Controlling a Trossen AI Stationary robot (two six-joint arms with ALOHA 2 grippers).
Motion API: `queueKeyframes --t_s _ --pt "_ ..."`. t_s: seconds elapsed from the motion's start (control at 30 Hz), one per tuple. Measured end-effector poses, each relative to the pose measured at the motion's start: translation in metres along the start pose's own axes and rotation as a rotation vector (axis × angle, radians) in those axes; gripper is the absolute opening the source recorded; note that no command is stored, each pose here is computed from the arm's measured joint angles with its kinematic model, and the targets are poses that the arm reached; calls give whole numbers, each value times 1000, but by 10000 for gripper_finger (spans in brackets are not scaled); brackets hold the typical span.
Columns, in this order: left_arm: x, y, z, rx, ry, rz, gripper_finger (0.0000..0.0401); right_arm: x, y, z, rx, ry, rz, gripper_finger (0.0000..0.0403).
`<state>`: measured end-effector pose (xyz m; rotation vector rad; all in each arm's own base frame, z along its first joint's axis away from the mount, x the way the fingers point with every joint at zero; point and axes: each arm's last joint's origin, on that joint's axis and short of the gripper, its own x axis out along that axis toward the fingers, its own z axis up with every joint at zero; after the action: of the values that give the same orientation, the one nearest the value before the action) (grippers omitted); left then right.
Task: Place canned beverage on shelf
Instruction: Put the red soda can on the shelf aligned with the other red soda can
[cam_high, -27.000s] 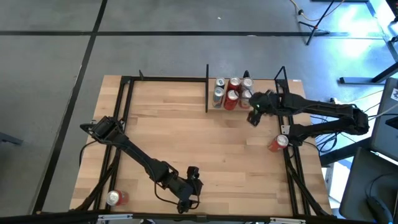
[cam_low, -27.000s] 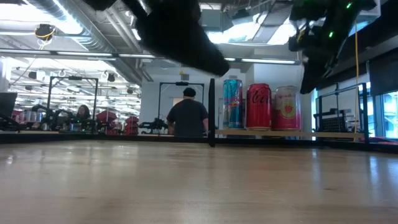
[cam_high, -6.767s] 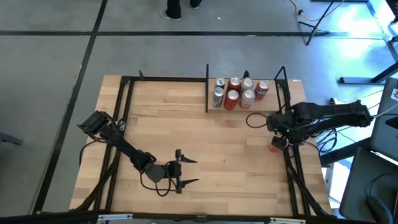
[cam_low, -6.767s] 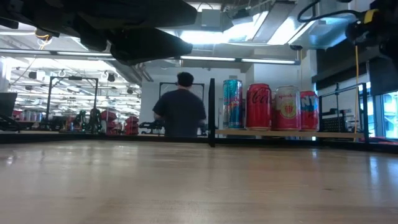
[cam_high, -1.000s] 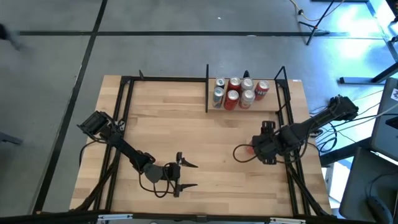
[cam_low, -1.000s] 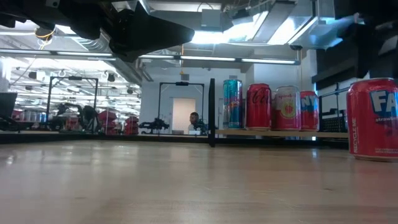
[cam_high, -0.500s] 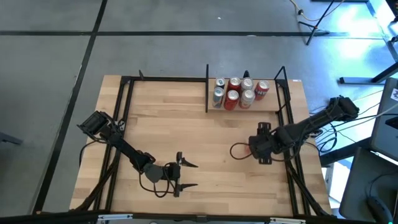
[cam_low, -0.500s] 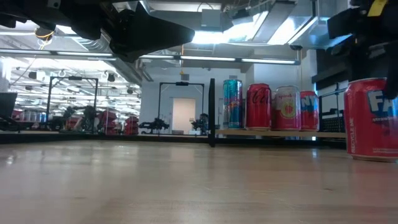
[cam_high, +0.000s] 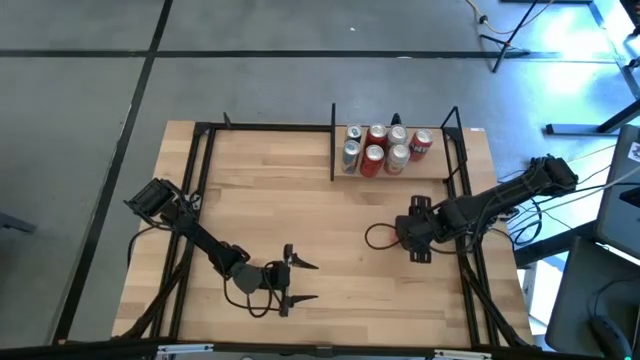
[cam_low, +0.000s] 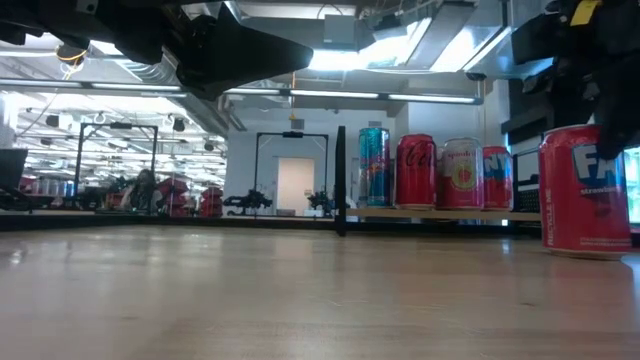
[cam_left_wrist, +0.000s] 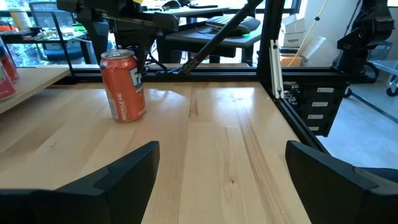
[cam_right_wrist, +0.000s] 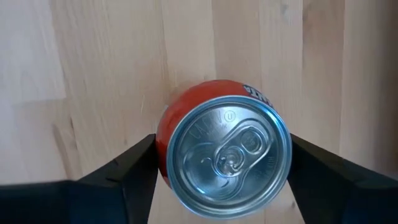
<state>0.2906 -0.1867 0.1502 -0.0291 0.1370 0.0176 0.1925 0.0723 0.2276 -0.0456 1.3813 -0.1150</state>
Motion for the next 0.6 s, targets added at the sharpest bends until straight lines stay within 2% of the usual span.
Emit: queueKeyframes --t_s 0.17,0.33,0.6 --pt "0 0 0 0 0 1 331 0 1 1 27 14 -6 279" --pt "0 0 0 0 0 0 331 -22 -2 4 45 29 -20 277" --pt "0 -1 0 0 3 -21 331 -66 -30 3 121 7 -209 276"
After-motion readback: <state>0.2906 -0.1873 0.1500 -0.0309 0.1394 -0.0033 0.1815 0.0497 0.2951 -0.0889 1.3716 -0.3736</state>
